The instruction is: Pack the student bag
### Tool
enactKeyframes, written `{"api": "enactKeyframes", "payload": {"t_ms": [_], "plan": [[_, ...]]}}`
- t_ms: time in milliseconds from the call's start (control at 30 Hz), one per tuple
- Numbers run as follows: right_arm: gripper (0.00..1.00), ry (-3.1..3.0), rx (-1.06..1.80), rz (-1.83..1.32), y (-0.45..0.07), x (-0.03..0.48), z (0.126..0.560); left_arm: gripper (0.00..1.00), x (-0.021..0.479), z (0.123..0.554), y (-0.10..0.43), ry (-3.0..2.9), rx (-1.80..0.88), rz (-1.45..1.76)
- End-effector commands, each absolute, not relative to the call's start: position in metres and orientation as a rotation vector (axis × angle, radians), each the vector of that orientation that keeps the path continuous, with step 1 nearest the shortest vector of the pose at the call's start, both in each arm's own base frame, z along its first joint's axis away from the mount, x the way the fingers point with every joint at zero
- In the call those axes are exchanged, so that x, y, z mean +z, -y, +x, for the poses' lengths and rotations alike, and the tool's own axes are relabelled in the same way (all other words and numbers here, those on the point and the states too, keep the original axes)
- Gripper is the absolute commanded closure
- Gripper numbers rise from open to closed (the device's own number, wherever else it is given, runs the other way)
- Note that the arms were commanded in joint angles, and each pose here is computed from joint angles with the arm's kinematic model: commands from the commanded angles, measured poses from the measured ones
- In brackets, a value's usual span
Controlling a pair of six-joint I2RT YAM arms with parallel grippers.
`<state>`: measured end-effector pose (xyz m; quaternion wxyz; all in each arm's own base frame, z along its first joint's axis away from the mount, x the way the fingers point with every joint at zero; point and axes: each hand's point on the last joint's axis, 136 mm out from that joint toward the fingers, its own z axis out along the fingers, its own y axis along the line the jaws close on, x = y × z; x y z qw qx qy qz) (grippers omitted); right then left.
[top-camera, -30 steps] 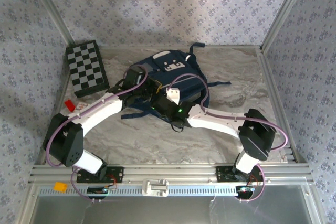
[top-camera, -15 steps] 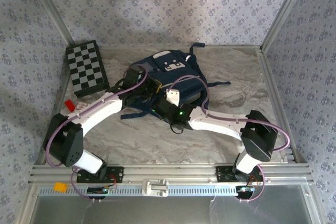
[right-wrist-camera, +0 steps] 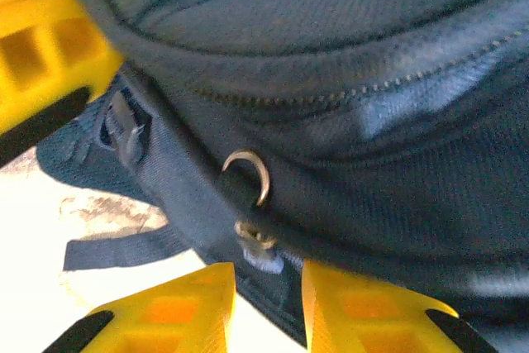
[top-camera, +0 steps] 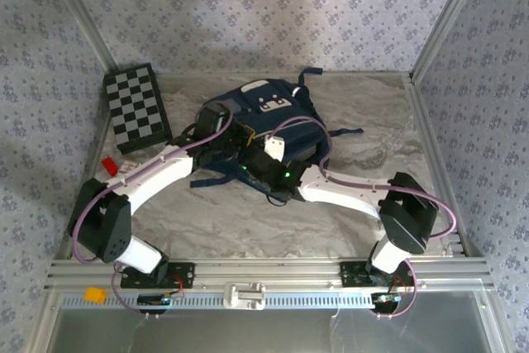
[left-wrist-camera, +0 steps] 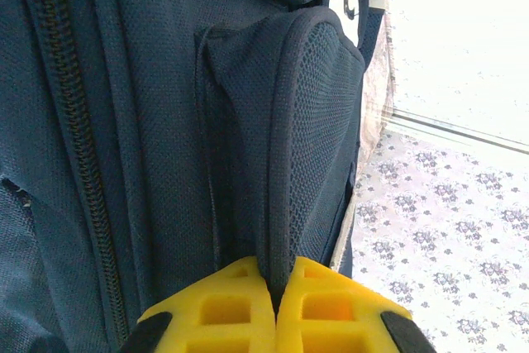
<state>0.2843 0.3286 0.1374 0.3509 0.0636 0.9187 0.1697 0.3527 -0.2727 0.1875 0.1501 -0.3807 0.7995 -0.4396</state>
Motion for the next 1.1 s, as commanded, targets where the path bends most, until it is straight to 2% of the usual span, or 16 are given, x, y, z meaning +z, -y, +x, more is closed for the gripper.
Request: {"api": "enactKeyframes", "payload": {"t_ms": [0, 133, 433, 533, 767, 1067], "plan": [[0.73, -2.349, 0.414, 0.165, -0.333, 0.138, 0.291, 1.0, 0.243, 0.366, 0.29, -2.162, -1.438, -1.021], [0.68, -2.345, 0.404, 0.15, -0.339, 0.136, 0.287, 1.0, 0.242, 0.366, 0.29, -2.163, -1.435, -1.02], [0.67, -2.371, 0.314, 0.256, -0.319, 0.118, 0.303, 1.0, 0.243, 0.366, 0.29, -2.162, -1.437, -1.018], [0.69, -2.371, 0.314, 0.275, -0.32, 0.118, 0.315, 1.0, 0.242, 0.365, 0.291, -2.169, -1.435, -1.015], [0.81, -2.332, 0.241, 0.283, -0.306, 0.124, 0.321, 1.0, 0.242, 0.365, 0.288, -2.163, -1.418, -1.015], [0.89, -2.314, 0.214, 0.2, -0.303, 0.13, 0.317, 1.0, 0.239, 0.365, 0.285, -2.166, -1.398, -1.016]]}}
